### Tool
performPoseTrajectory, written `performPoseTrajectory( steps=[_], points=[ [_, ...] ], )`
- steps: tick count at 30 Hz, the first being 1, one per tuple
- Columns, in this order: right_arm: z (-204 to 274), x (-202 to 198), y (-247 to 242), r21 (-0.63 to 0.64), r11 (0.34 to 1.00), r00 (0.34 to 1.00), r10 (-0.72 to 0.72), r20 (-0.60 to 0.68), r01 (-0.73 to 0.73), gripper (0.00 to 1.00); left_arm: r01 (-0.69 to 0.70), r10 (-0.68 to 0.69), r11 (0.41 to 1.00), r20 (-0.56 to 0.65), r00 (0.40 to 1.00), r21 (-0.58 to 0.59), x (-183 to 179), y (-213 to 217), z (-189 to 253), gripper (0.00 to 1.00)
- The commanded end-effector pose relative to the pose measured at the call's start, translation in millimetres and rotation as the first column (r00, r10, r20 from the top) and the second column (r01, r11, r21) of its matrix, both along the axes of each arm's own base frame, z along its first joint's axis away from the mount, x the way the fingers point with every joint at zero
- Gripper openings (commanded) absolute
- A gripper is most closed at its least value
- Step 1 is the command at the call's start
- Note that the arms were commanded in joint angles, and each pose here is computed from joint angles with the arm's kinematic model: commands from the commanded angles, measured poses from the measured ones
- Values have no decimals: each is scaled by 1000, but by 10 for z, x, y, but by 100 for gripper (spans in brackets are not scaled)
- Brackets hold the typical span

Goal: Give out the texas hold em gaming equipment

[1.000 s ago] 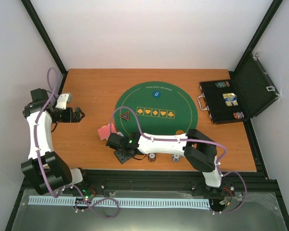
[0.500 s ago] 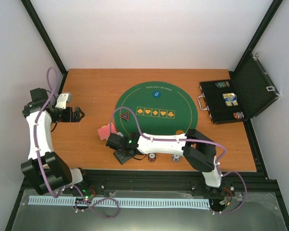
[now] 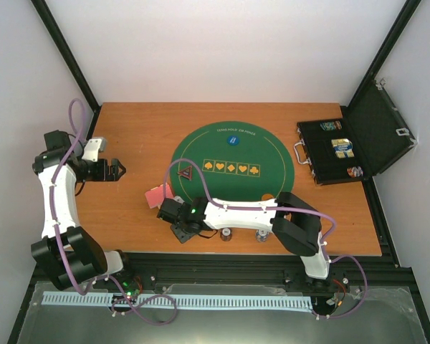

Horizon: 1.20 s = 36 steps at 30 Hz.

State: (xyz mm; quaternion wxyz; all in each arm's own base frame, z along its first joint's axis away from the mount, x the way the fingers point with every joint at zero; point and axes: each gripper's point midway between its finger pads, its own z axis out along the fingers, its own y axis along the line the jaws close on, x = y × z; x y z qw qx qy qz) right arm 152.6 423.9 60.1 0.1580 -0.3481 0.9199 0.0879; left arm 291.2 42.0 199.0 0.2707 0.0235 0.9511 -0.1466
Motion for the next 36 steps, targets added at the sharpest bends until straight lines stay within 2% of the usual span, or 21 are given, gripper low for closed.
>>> performPoseTrajectory(
  steps=[1,4,12,19,28,36],
  points=[
    [76,24,51,16,1000,1000,-2,22,2,28,18,-18,1000,29,999,5,27,-18,136,100],
    [150,43,60,28,1000,1000,-2,28,1,22,20,-20,1000,28,999,5,25,-20,135,100],
    [621,195,90,51,999,997,6,77,-10,19,21,-21,1000,32,999,0,28,-29,159,100],
    [877,758,-44,68,997,991,-51,120,43,18,18,-18,1000,32,999,-13,37,-39,192,100],
    [566,1610,-205,43,991,986,-133,100,129,18,22,-21,1000,23,999,-22,37,-51,187,100],
    [103,2034,-327,-11,986,985,-168,49,169,19,28,-27,999,31,999,-18,33,-56,224,100]
  ],
)
